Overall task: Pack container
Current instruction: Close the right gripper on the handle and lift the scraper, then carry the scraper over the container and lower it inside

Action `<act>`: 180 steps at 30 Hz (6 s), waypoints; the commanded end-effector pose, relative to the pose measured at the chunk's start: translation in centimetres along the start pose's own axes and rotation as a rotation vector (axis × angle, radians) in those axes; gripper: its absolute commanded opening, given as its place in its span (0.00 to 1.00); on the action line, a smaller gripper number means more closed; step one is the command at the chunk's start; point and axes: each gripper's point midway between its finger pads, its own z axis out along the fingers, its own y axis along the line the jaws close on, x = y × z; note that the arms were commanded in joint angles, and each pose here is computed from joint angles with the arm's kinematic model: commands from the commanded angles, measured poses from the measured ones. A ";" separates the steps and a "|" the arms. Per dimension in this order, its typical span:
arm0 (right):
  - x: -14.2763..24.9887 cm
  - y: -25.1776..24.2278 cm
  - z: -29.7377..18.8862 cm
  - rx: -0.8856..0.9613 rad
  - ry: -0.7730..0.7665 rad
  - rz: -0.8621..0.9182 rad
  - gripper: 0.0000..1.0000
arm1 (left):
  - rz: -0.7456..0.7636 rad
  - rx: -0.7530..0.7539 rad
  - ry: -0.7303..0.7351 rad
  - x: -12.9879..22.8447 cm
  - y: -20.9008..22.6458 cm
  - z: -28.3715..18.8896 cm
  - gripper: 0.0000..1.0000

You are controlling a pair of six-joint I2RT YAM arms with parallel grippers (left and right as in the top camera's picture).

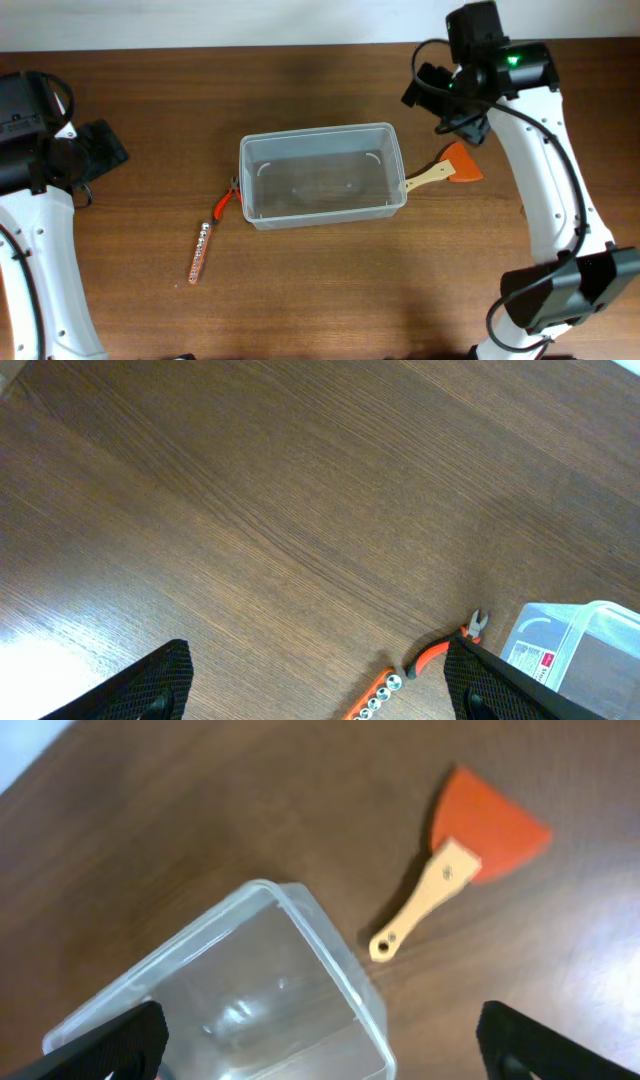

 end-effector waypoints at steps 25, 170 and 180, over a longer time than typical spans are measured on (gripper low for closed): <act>4.1 -6.1 15.5 0.181 0.250 0.461 0.99 | -0.012 -0.001 0.034 0.9 0.2 0.2 0.83; 16.4 3.8 15.7 -0.268 0.458 -1.898 0.50 | -0.010 -0.007 0.056 1.4 0.3 0.2 0.83; 9.9 7.2 7.2 -0.071 0.190 -1.637 0.93 | 0.135 0.011 0.050 1.3 -0.1 0.2 0.84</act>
